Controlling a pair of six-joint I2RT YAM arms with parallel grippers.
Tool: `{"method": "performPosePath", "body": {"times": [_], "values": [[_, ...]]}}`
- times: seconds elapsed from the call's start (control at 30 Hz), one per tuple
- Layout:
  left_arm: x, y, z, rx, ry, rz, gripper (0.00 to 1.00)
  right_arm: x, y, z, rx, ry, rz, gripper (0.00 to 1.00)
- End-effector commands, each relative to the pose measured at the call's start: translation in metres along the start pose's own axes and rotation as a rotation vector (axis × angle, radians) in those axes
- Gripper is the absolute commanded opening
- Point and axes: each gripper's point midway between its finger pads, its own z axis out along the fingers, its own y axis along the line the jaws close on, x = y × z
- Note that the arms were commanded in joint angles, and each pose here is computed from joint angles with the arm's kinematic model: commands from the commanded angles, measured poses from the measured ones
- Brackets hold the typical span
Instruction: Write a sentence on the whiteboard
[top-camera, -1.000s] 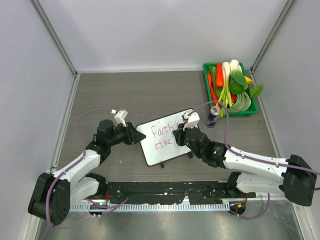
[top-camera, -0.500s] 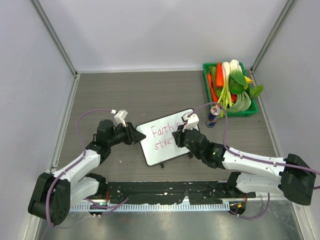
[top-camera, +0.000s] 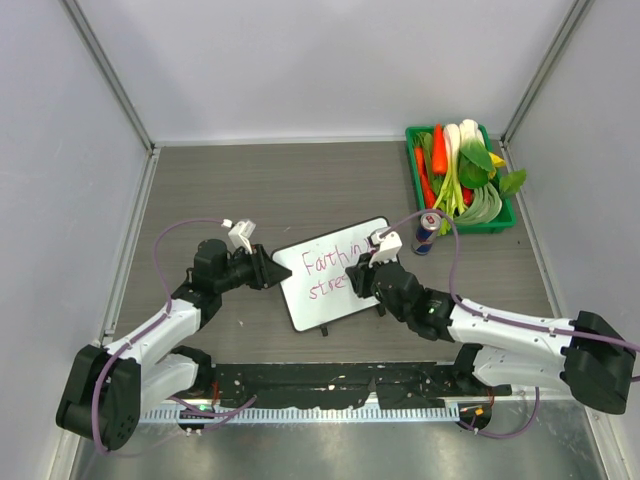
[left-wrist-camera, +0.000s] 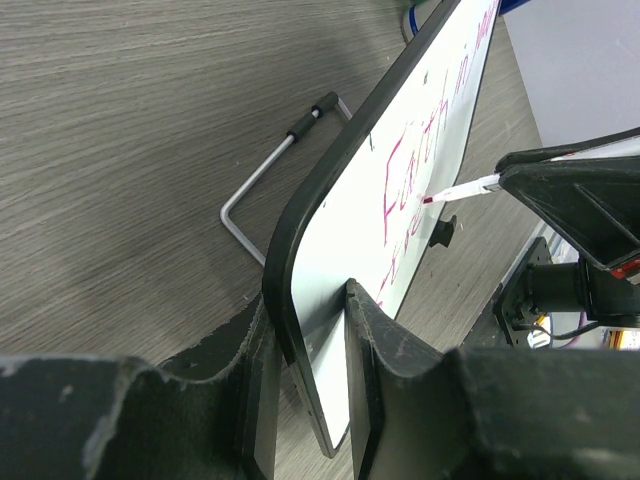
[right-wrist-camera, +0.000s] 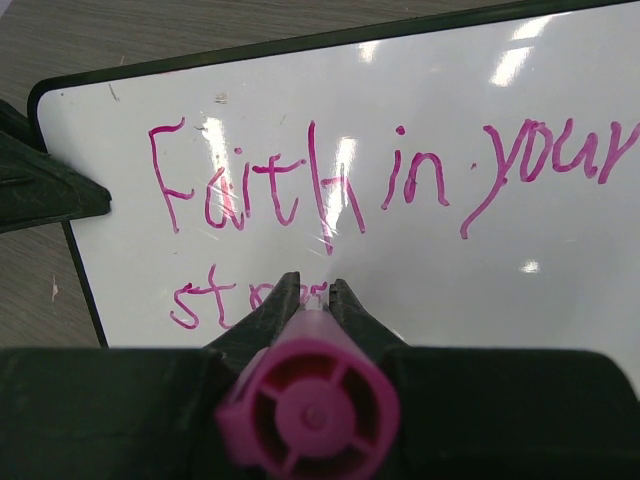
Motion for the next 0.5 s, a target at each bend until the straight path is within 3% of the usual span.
{"method": "performPosePath", "body": {"times": [0.0,0.47], "values": [[0.006,0.020,0.000,-0.072,0.006,0.043,0.00,0.017,-0.014,-0.004,0.031,0.041,-0.010,0.01],[0.005,0.019,0.001,-0.070,0.006,0.043,0.00,0.024,-0.013,-0.004,0.017,0.053,0.012,0.01]]}}
